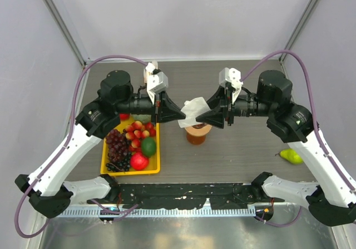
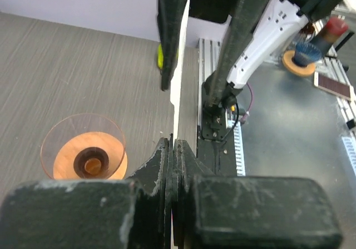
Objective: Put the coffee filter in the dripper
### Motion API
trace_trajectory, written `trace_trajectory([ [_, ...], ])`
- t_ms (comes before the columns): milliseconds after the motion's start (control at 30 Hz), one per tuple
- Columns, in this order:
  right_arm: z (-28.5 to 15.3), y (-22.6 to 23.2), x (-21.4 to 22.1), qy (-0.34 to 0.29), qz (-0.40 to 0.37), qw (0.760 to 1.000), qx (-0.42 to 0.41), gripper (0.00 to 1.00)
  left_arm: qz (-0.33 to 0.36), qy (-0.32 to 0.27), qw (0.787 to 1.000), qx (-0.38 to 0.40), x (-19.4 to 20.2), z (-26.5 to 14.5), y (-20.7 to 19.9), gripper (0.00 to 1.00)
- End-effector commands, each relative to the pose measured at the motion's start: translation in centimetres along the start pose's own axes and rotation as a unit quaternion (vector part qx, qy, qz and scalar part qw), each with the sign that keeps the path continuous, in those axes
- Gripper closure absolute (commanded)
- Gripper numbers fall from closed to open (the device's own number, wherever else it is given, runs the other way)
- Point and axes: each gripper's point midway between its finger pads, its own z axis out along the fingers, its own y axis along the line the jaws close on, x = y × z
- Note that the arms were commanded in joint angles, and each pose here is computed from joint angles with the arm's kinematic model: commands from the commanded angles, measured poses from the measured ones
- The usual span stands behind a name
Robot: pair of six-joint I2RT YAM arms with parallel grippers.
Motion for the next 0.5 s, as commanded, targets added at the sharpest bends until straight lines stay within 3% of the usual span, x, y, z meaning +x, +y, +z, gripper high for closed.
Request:
trace_trajectory([
  [0,-1.0,-0.3,0.0,0.043,-0.047,0.998,0.008,0.58,0.034,0.052,0.998,-0.014,1.1,-0.4,-0.6,1.00],
  [100,-1.0,0.0,-0.2,0.054,-0.042,0.998,-0.003,0.64,0.029,0.067,0.997,-0.012,1.6,-0.5,-0.6,1.00],
  [200,-0.9,0.2,-0.1,0.055,-0.044,0.997,-0.014,0.88,0.033,0.065,0.997,-0.006,1.4,-0.6,-1.0,1.00],
  [233,-0.9,0.2,-0.1,0.056,-0.043,0.997,-0.016,0.95,0.034,0.062,0.997,-0.003,1.1,-0.7,-1.2,0.91],
  [333,-0.9,0.7,-0.1,0.054,-0.051,0.997,-0.029,0.95,0.041,0.057,0.997,0.017,0.5,-1.4,-2.5,0.47],
  [400,-1.1,1.0,-0.1,0.053,-0.060,0.996,-0.035,0.95,0.061,0.053,0.996,0.041,-0.1,-2.2,-3.8,0.41],
  [467,-1.1,1.0,0.1,0.053,-0.065,0.996,-0.037,0.95,0.060,0.048,0.996,0.049,-0.5,-2.7,-4.6,0.42],
])
